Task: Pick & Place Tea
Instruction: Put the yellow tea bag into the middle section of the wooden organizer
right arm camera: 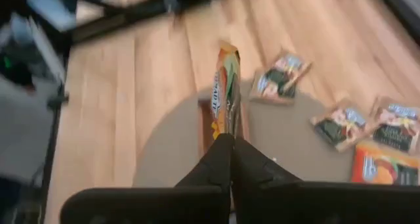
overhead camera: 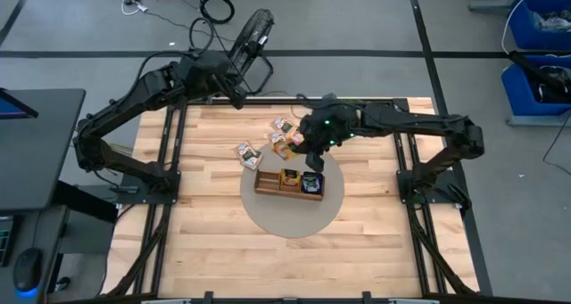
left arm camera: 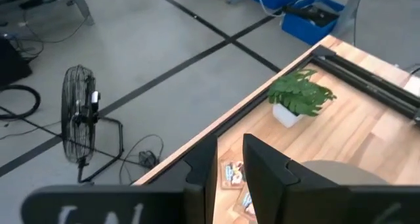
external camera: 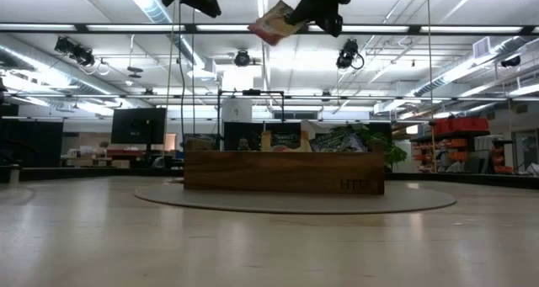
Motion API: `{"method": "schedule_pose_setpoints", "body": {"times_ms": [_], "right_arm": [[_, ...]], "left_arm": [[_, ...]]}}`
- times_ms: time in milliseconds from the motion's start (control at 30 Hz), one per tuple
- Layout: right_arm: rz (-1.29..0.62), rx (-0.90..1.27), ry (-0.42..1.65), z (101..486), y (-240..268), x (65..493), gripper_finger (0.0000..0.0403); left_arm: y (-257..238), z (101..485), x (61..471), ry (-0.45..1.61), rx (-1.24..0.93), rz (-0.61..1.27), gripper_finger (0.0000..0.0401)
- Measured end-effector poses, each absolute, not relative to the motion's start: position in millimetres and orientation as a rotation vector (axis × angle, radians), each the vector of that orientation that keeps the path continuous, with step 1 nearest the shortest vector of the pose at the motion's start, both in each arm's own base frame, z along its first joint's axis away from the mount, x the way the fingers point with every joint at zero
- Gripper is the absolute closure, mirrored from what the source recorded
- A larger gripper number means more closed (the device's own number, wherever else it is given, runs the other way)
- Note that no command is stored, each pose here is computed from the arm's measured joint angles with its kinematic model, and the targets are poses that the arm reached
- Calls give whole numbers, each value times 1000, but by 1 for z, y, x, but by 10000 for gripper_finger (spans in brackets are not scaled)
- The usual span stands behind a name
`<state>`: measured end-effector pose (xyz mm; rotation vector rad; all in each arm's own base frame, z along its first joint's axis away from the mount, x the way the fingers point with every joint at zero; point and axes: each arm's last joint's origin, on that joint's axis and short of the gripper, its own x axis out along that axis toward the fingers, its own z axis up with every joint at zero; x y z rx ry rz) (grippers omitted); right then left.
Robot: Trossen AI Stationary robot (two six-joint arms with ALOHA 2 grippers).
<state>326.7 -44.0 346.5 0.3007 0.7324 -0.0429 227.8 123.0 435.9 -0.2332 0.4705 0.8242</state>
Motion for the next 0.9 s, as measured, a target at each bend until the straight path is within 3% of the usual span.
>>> {"method": "schedule_pose_setpoints", "body": {"times_ms": [233,467,900], "right_arm": [[27,267,979,339,-43,354,403],[89,271,1148,301,-35,375,403],[86,257,1287,244,-34,402,403]], "left_arm": [[122,433,226,507,-235,826,323],[120,426,222,603,-220,822,323],[120,425,221,639,-179,807,323]]}}
